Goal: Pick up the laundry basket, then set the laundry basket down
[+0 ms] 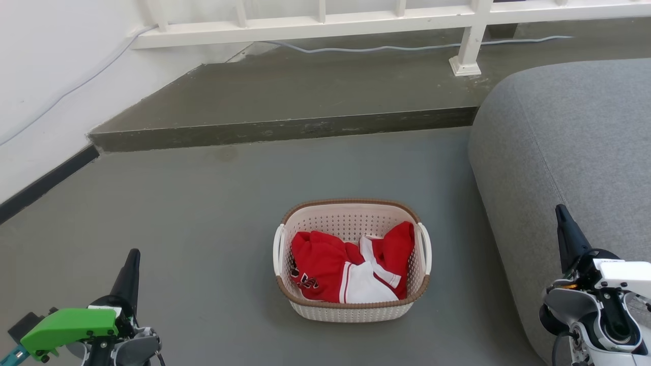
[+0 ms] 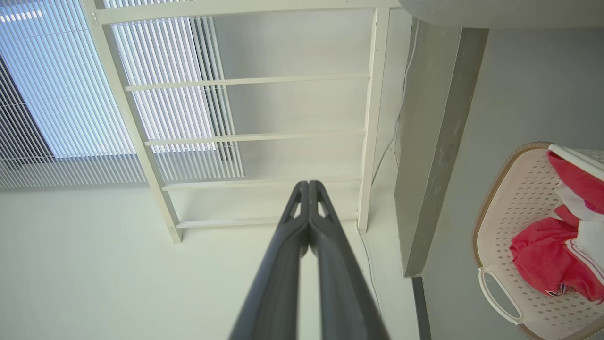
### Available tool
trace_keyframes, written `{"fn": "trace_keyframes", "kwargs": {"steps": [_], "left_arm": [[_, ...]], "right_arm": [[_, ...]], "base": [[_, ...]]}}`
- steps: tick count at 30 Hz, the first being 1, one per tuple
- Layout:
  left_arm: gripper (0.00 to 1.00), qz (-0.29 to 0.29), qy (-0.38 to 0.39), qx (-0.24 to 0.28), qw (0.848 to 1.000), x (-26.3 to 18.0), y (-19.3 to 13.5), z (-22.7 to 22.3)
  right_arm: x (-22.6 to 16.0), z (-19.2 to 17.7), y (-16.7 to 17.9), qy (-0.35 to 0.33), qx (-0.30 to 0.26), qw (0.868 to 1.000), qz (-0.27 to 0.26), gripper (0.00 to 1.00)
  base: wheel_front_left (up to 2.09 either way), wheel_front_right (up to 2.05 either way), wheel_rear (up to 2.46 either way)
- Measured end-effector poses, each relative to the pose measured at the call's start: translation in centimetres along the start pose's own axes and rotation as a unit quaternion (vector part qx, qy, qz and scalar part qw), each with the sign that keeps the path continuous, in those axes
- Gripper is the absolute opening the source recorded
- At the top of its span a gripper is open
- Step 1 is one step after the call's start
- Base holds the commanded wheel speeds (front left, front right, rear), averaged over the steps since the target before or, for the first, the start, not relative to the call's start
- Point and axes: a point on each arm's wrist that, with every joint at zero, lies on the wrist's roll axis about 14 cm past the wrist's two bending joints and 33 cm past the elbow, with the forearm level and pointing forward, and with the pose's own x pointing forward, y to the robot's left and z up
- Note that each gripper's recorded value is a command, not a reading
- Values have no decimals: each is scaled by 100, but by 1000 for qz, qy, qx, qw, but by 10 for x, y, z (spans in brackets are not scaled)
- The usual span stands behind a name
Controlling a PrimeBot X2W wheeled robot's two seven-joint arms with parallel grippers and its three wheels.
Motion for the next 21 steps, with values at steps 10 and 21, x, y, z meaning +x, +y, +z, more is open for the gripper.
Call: {"fn": "trace_keyframes", "kwargs": {"steps": [10, 21], "left_arm": [[0, -1, -1, -1, 1000, 0, 0, 1], [0, -1, -1, -1, 1000, 0, -1, 1]], "right_arm": [[0, 0, 0, 1, 2, 1000, 1, 0], [0, 0, 0, 1, 2, 1000, 1, 0]], "base": [[0, 0, 0], [0, 0, 0]]}}
